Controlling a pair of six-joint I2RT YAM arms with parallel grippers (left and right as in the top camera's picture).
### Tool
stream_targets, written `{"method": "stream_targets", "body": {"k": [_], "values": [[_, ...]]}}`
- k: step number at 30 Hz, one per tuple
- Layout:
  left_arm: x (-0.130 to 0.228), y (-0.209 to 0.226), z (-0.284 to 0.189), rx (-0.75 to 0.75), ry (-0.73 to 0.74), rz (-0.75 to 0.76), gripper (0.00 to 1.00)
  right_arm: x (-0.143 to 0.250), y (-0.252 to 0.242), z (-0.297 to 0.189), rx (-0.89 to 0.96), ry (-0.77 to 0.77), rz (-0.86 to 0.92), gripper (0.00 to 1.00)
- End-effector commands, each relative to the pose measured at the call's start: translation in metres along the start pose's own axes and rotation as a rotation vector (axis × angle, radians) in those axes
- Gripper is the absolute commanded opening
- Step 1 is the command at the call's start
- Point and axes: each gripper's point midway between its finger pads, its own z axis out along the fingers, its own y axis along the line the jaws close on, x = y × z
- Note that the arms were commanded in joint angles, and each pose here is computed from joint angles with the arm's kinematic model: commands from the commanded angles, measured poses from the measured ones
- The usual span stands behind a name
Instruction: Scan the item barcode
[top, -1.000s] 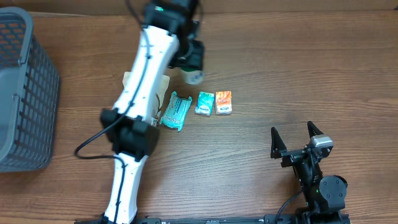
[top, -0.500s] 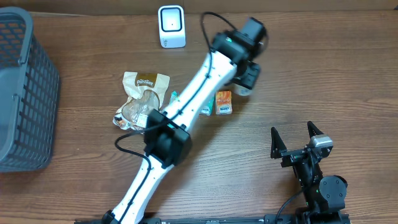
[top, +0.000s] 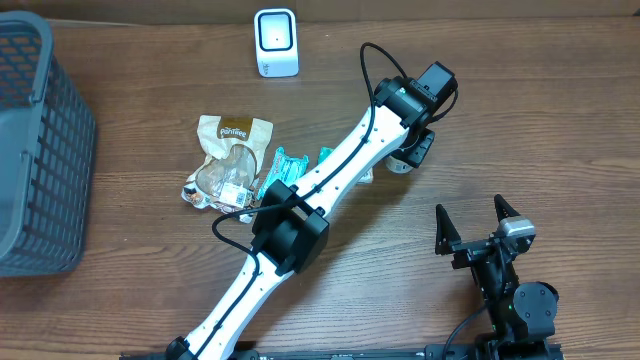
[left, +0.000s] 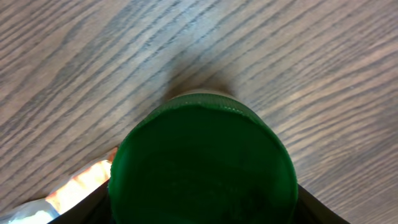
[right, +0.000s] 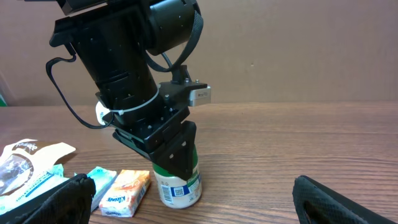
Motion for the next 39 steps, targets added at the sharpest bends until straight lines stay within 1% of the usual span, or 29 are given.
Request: {"method": "stream_targets", "body": {"k": [1,3,4,6,7,8,12,16,19,23,27,30,32,35,37,39], "values": [[0.000,0.008,0.009,-0.019,0.010,-0.031,0.51,0.002,-0.002,0.000,0.005,-0.005,0.005,1.00],[0.000,0.008,0.009,-0.019,0.011,-0.032,0.66,0.001,-0.002,0.000,0.004,-0.005,0.005,1.00],[0.000,0.008,0.009,-0.017,0.011,-0.031,0.78,0.002,-0.002,0.000,0.005,-0.005,0.005,1.00],[-0.001,0.009,0.006,-0.015,0.006,-0.034,0.93,0.002,-0.002,0.000,0.005,-0.005,0.005,1.00],[-0.002,0.009,0.003,-0.014,0.002,-0.036,0.98,0.002,-0.002,0.000,0.005,-0.005,0.005,1.00],[-0.004,0.011,-0.001,-0.014,-0.006,-0.038,1.00,0.002,-0.002,0.000,0.005,-0.005,0.005,1.00],[-0.015,0.018,-0.033,-0.004,-0.061,-0.058,1.00,0.001,-0.002,0.000,0.004,-0.005,0.005,1.00],[-0.027,0.039,-0.091,0.005,-0.148,-0.099,1.00,0.001,-0.002,0.000,0.004,-0.005,0.005,1.00],[-0.028,0.065,-0.142,0.002,-0.214,-0.140,1.00,0.002,-0.002,0.000,0.005,-0.005,0.005,1.00],[-0.017,0.119,-0.214,-0.027,-0.296,-0.226,1.00,0.002,-0.002,0.000,0.005,-0.005,0.005,1.00],[0.010,0.183,-0.263,-0.081,-0.334,-0.346,0.99,0.002,-0.002,0.000,0.005,-0.005,0.005,1.00],[0.032,0.230,-0.279,-0.126,-0.322,-0.436,1.00,0.002,-0.002,0.000,0.005,-0.005,0.005,1.00],[0.050,0.263,-0.282,-0.150,-0.290,-0.516,1.00,0.002,-0.002,0.000,0.005,-0.005,0.005,1.00],[0.073,0.298,-0.280,-0.161,-0.244,-0.602,1.00,0.002,-0.002,0.000,0.005,-0.005,0.005,1.00],[0.085,0.321,-0.280,-0.171,-0.227,-0.640,0.99,0.002,-0.002,0.000,0.005,-0.005,0.005,1.00],[0.094,0.339,-0.282,-0.168,-0.225,-0.636,1.00,0.002,-0.002,0.000,0.005,-0.005,0.005,1.00]]}}
